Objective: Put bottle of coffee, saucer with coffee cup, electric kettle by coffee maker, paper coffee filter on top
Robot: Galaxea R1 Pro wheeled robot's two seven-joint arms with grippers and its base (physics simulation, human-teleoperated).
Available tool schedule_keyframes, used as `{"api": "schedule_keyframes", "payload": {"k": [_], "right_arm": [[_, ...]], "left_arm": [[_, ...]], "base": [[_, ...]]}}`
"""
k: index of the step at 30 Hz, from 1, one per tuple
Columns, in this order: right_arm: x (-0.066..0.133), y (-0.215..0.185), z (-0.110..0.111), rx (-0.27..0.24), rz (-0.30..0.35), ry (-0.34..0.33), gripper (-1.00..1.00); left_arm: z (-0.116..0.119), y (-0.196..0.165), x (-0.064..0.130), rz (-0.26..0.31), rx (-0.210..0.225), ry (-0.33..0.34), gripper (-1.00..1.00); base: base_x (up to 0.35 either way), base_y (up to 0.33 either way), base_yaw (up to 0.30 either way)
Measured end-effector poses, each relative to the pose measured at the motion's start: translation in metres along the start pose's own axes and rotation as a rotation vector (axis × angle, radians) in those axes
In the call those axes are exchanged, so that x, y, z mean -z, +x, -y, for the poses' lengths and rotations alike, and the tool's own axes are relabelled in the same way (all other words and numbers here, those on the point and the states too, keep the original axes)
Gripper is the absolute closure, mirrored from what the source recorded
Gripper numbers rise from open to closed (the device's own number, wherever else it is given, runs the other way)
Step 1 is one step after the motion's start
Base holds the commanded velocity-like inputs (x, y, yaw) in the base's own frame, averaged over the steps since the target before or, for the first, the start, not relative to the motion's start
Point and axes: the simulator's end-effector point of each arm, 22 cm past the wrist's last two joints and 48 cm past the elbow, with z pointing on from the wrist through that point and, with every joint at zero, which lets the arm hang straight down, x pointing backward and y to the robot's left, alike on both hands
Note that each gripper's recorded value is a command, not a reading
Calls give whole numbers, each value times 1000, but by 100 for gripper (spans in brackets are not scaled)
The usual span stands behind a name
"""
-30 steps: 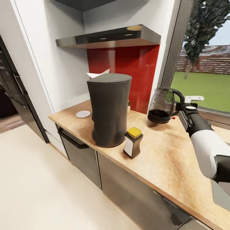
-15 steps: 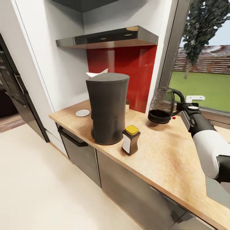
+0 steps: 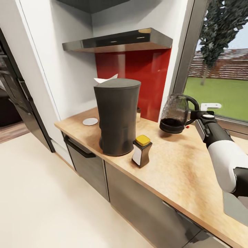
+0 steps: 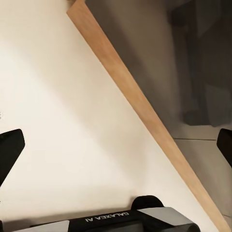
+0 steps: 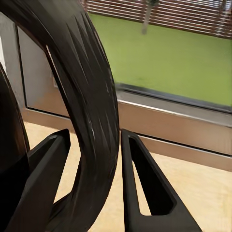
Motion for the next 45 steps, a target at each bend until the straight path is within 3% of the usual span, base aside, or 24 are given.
{"api": "schedule_keyframes", "payload": {"k": [22,26,37,45], "right_arm": [[0,0,-1,-2,0,-2,100],[0,0,-14,2,0,-71,100],[-2,0,-3,7,0,-71,100],[-2,0,-11,9,0,-120,100]], "left_arm": [[0,0,0,0,1,0,-100],[0,0,0,0,0,0,-100],[0,0,0,-1,0,0,-100],[0,0,0,-1,0,0,-100]], "base": [[-35,-22,145],[-69,-17,30],[-61,-24,2],[-1,-1,0]]}}
